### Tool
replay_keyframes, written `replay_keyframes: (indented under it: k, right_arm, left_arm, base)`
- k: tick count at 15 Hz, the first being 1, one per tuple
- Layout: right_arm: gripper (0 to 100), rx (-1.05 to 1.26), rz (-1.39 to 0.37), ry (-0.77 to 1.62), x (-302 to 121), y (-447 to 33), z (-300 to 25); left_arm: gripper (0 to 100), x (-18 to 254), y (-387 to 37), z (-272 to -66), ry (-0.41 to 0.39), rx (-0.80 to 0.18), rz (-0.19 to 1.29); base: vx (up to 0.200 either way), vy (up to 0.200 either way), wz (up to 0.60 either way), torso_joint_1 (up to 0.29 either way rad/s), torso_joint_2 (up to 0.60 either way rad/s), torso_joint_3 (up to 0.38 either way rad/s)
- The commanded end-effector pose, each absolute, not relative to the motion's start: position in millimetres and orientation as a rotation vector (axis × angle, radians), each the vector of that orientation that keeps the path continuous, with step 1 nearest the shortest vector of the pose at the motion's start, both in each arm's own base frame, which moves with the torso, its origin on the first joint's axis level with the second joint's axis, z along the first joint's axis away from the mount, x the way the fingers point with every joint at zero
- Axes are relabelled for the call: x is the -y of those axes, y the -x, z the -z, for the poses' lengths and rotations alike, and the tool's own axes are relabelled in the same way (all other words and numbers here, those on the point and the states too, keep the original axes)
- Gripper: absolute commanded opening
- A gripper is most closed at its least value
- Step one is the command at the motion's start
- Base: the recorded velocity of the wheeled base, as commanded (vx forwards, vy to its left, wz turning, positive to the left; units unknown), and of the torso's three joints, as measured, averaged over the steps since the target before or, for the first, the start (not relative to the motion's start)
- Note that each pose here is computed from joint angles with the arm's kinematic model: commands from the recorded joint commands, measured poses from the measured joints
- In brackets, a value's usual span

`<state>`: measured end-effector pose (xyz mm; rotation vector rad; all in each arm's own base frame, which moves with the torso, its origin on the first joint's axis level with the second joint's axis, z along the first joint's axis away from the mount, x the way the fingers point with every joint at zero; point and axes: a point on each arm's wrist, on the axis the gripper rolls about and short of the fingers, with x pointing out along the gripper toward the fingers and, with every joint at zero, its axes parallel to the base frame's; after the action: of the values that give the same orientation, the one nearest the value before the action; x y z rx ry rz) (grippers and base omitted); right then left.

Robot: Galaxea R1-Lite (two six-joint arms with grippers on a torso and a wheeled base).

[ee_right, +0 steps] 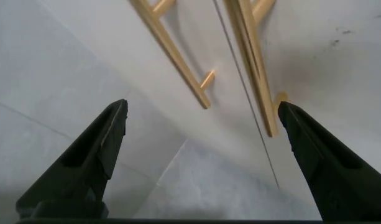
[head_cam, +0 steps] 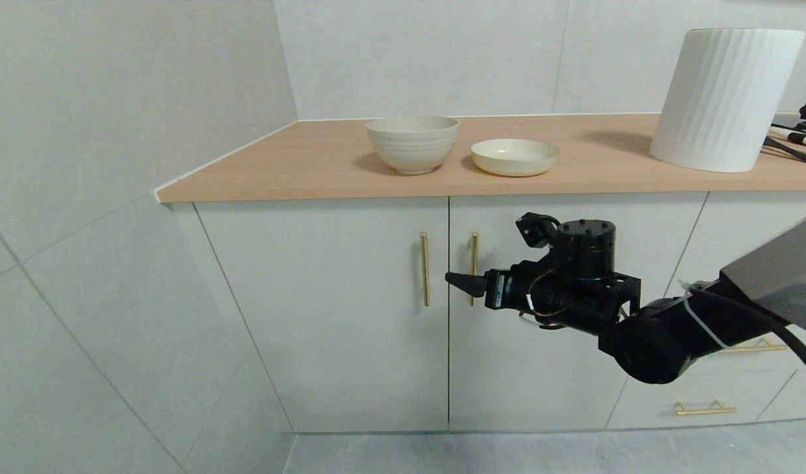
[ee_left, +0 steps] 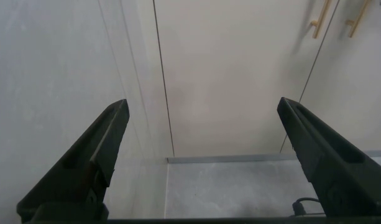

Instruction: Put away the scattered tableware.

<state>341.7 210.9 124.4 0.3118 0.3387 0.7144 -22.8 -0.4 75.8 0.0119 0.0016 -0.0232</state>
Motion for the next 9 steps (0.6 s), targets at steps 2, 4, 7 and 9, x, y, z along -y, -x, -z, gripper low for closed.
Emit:
replay_keyframes:
  k: [2, 4, 7, 9]
  right_arm:
    - [100, -0.362, -0.702, -0.334, -217.1, -353.9, -109.8]
    - [100, -0.349, -0.705, -0.361, -219.7, -358.3, -105.4]
    - [100, -0.331, -0.710, -0.406, -222.7, -361.9, -101.5]
    - [100, -0.326, -0.713, -0.409, -223.2, -362.6, -103.0]
  left_arm:
    - [100, 0.4, 22.7, -75.8, -0.012, -0.003, 0.023]
    - [100, 0.4, 22.7, -75.8, -0.012, -0.003, 0.023]
    - [100, 0.4, 22.7, -75.8, -0.012, -0.003, 0.023]
    - [100, 0.4, 22.7, -75.8, -0.012, -0.003, 0.023]
  base:
    - [0.000, 0.000, 0.00, 0.000, 0.00, 0.000]
    - [0.000, 0.000, 0.00, 0.000, 0.00, 0.000]
    - [0.000, 0.000, 0.00, 0.000, 0.00, 0.000]
    - [0.000, 0.000, 0.00, 0.000, 0.00, 0.000]
